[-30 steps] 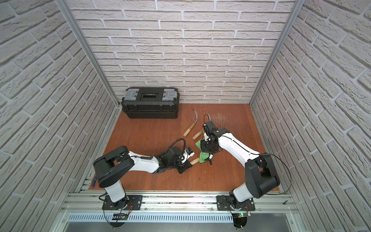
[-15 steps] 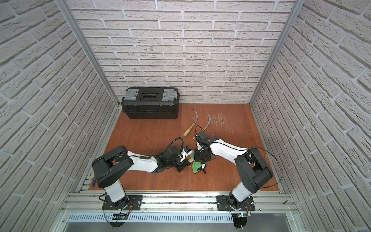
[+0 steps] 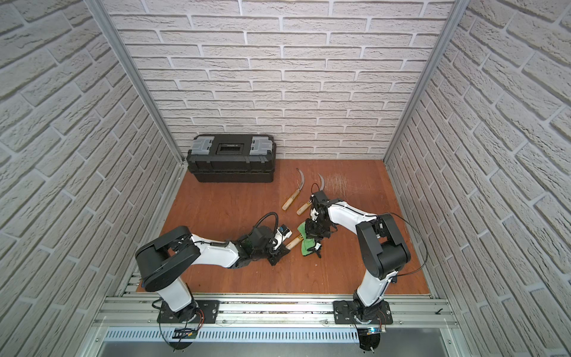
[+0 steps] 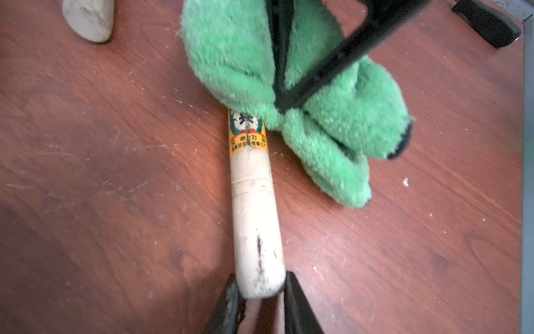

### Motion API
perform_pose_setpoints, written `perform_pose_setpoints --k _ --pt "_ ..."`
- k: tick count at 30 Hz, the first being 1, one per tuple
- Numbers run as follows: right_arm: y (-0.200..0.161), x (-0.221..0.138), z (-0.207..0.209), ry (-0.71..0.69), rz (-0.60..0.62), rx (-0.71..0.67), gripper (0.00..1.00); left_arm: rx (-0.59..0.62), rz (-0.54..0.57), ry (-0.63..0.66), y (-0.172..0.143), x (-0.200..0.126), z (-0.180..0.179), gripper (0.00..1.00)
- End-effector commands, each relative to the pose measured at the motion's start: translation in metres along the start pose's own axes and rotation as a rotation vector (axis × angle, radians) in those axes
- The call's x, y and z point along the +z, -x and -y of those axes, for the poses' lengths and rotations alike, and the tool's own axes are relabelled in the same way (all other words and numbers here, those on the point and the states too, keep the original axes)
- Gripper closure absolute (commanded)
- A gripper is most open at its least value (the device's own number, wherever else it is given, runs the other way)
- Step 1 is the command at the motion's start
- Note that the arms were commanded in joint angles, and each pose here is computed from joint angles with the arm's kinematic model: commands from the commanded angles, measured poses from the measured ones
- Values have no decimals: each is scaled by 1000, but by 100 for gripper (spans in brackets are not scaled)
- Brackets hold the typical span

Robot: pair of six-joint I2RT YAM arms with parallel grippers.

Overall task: Wipe small sickles with rags
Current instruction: Wipe the small sickle at the center of the board.

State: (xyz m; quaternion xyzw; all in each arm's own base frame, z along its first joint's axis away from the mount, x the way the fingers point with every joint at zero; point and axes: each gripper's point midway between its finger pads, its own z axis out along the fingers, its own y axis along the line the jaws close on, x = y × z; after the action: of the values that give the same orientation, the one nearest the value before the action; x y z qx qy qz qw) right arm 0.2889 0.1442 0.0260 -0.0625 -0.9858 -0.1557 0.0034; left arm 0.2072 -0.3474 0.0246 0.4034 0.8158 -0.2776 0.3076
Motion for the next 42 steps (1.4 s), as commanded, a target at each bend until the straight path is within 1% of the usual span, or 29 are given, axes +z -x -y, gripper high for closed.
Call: perform_pose_setpoints --k 1,5,6,7,9,11,15,20,25,30,38,42 --pt "28 9 29 -126 83 -13 97 28 -66 -123 -19 -7 25 100" --pt "29 -2 21 -91 106 -23 97 19 -94 -121 -26 -10 25 100" --pt "27 -7 19 -85 114 -27 97 15 -100 -120 -27 -11 25 97" --pt "26 -11 19 -81 121 -30 97 8 -107 -118 -29 -12 25 89" --pt "22 -22 21 -77 140 -33 97 -7 -120 -112 -31 -13 24 77" --pt "18 -34 22 -70 161 -38 97 -19 -133 -99 -33 -14 22 69" --pt "13 -58 23 -62 204 -52 97 -27 -146 -79 -28 -12 19 66" --pt "10 -81 28 -55 269 -59 97 -23 -142 -47 -7 -11 16 63" --pt "8 -92 37 -47 286 -53 97 10 -139 -14 21 -11 11 61" --pt "8 -100 43 -40 299 -51 97 35 -166 -13 43 3 4 61" --pt "8 -113 47 -49 324 -63 97 28 -212 -15 54 32 -7 61" --pt "14 -121 48 -62 341 -64 97 22 -248 -16 50 42 -9 61"
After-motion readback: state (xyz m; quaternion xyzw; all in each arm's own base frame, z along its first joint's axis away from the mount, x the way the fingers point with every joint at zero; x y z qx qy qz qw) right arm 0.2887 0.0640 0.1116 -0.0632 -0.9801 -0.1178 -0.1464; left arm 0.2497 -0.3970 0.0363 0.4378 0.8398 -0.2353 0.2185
